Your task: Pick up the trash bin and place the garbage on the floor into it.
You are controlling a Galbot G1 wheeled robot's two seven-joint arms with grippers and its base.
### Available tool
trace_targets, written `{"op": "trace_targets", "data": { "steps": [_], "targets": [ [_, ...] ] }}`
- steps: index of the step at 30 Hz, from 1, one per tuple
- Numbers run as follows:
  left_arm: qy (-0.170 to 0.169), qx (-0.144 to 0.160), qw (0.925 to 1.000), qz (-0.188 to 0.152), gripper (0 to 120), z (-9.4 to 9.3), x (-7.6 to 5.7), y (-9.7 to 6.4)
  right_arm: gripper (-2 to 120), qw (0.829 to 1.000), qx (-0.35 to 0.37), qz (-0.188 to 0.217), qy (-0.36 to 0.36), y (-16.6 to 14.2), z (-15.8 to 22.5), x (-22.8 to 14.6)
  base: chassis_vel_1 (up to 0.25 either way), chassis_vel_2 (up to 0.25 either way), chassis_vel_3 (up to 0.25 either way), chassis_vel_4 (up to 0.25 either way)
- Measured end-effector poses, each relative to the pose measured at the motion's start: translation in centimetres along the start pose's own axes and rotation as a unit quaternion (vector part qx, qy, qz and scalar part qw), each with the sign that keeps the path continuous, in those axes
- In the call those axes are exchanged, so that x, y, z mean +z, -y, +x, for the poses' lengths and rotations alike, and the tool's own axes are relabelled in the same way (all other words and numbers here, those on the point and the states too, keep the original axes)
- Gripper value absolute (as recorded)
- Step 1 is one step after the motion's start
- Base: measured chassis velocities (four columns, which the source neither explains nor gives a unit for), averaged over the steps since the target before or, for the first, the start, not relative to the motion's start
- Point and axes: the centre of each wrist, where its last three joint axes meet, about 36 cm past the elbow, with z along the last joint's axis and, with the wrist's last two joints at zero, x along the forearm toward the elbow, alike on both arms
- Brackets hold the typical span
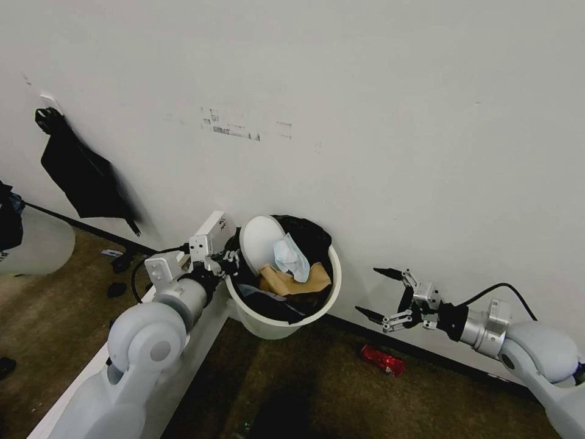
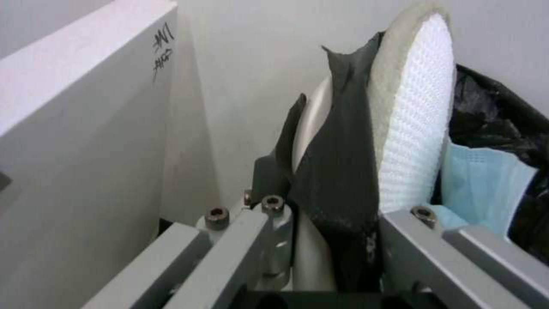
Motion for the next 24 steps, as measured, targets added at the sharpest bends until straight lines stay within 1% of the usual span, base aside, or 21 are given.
{"op": "trace_targets", "data": {
  "steps": [8, 22, 23, 24],
  "targets": [
    [-0.004, 0.004, 1.0, -0.003, 4, 0.5, 0.3, 0.3, 100, 1.0, 0.013, -0.002, -0.019, -0.2, 0.0, 0.6, 0.0, 0.0, 0.0, 0.0],
    [-0.014, 0.004, 0.9998, -0.01, 4, 1.4, 0.9, 0.4, 100, 0.999, 0.022, -0.011, -0.033, -0.8, -0.1, 1.5, 0.0, 0.0, 0.0, 0.0],
    [-0.023, 0.003, 0.9996, -0.014, 4, 1.7, 1.5, 0.4, 100, 0.999, 0.019, -0.015, -0.04, -1.0, 0.0, 1.9, 0.0, 0.0, 0.0, 0.0],
    [-0.025, 0.001, 0.9996, -0.014, 4, 1.7, 1.7, 0.4, 100, 0.999, 0.016, -0.016, -0.045, -1.2, 0.2, 2.0, 0.0, 0.0, 0.0, 0.0]
  ]
}}
